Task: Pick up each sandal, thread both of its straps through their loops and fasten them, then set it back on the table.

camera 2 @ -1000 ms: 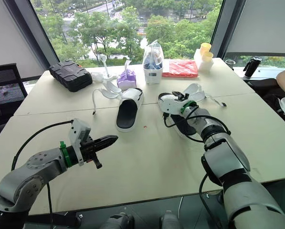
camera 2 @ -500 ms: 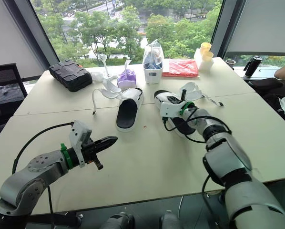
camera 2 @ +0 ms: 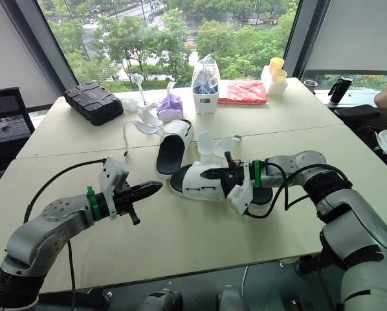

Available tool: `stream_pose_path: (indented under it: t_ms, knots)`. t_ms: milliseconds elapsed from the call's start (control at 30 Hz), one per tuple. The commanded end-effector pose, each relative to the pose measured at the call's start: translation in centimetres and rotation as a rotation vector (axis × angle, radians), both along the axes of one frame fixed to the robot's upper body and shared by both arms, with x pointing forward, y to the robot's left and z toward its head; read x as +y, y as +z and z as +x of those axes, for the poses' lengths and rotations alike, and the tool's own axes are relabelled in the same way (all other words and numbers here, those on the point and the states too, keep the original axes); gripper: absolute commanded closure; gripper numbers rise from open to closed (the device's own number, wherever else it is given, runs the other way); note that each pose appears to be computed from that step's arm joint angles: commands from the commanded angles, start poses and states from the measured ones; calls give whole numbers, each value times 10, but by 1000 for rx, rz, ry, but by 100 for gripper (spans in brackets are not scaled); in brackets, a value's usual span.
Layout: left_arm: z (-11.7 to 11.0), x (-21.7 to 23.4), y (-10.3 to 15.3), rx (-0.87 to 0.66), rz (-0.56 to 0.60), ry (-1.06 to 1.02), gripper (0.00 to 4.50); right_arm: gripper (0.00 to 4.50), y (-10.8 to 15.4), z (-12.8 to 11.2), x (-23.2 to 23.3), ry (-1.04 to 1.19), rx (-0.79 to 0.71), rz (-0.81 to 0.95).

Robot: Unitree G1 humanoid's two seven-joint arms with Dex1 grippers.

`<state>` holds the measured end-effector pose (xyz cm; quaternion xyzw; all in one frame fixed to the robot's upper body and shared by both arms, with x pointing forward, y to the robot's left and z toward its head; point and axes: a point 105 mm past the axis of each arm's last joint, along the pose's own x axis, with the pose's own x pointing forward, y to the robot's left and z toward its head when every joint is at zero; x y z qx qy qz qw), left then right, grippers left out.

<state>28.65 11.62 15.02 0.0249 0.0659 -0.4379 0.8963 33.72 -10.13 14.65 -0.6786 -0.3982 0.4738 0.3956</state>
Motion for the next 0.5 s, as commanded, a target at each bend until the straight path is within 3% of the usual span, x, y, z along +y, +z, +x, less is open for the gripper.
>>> stream_pose_path:
  t_ms: [33,233,500]
  knots:
    - [0,-2,9,-49,-6,-7,450,445,13,-6,6,75,-39,31]
    - [-3,-2,10,-55,0,-5,450,445,-2,-20,16,178,-4,15]
    - [-5,-4,11,-50,-1,-14,450,445,-6,-1,13,198,-119,-32]
